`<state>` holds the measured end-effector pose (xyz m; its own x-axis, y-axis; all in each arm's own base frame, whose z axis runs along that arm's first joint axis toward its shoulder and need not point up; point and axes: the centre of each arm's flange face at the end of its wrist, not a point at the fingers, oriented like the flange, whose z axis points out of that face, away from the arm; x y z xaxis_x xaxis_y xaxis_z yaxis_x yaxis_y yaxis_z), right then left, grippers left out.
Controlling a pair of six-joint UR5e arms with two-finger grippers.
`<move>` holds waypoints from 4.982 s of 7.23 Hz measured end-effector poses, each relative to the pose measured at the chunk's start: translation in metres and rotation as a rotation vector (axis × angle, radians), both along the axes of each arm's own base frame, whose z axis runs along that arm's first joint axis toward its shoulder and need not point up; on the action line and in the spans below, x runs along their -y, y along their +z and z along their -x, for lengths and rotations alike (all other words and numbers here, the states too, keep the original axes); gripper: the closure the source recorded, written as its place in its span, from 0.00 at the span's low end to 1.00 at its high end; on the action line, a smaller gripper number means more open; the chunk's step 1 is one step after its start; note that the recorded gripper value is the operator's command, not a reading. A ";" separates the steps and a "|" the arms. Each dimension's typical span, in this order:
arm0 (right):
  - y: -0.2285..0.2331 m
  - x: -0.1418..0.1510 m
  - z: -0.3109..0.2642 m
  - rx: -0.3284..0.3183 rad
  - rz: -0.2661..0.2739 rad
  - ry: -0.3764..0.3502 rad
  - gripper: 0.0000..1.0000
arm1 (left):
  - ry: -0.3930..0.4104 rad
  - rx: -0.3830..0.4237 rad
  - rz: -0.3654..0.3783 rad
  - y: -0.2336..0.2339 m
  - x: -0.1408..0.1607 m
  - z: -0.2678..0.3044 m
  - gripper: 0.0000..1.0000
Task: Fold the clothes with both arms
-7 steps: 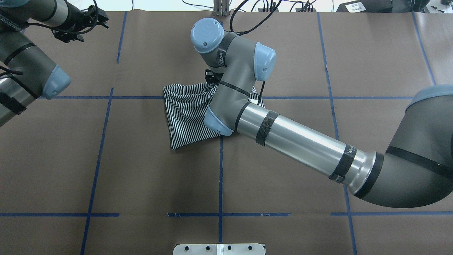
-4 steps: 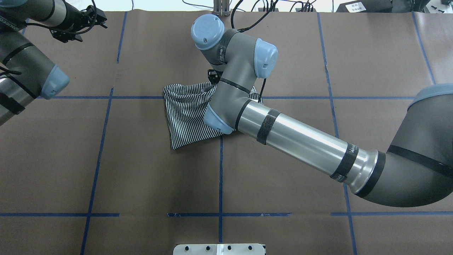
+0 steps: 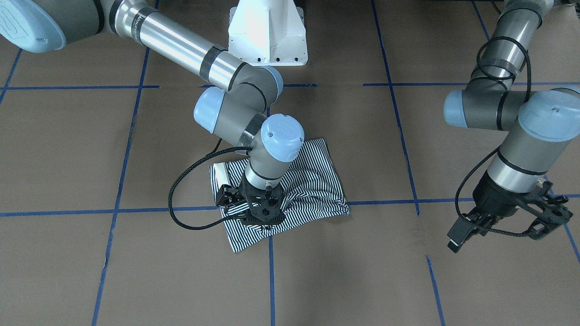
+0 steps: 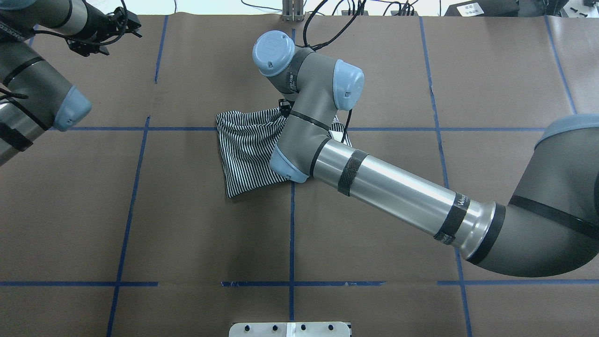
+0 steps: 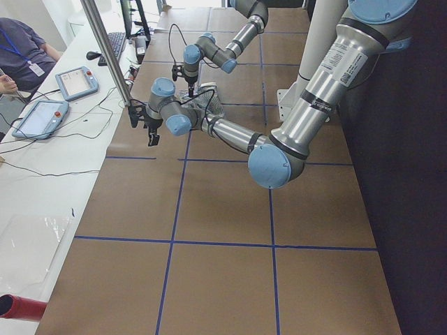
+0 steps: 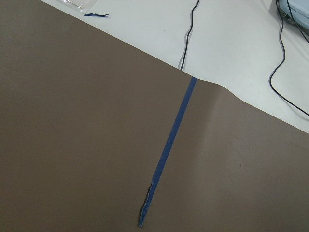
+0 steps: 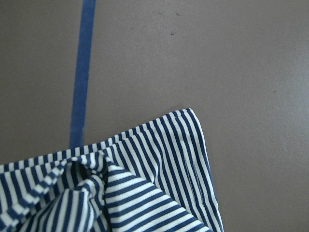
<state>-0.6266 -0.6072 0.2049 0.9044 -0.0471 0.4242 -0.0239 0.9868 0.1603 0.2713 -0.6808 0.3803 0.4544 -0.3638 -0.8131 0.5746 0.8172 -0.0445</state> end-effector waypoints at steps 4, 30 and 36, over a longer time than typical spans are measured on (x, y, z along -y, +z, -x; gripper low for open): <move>0.017 0.014 -0.007 -0.064 -0.050 -0.059 0.00 | -0.001 -0.001 -0.001 0.001 0.000 0.001 0.00; 0.092 0.143 -0.300 0.322 0.022 -0.103 0.00 | 0.108 0.016 0.041 -0.079 -0.099 -0.237 0.67; 0.095 0.143 -0.300 0.321 0.024 -0.102 0.00 | 0.108 0.017 0.041 -0.078 -0.101 -0.238 1.00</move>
<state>-0.3268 -0.7502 0.2995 0.7154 -0.1173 0.6887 0.0299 0.9900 0.1376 0.5091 -0.5793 0.3022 0.5059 -0.3450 -0.7906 0.4845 0.8719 -0.0705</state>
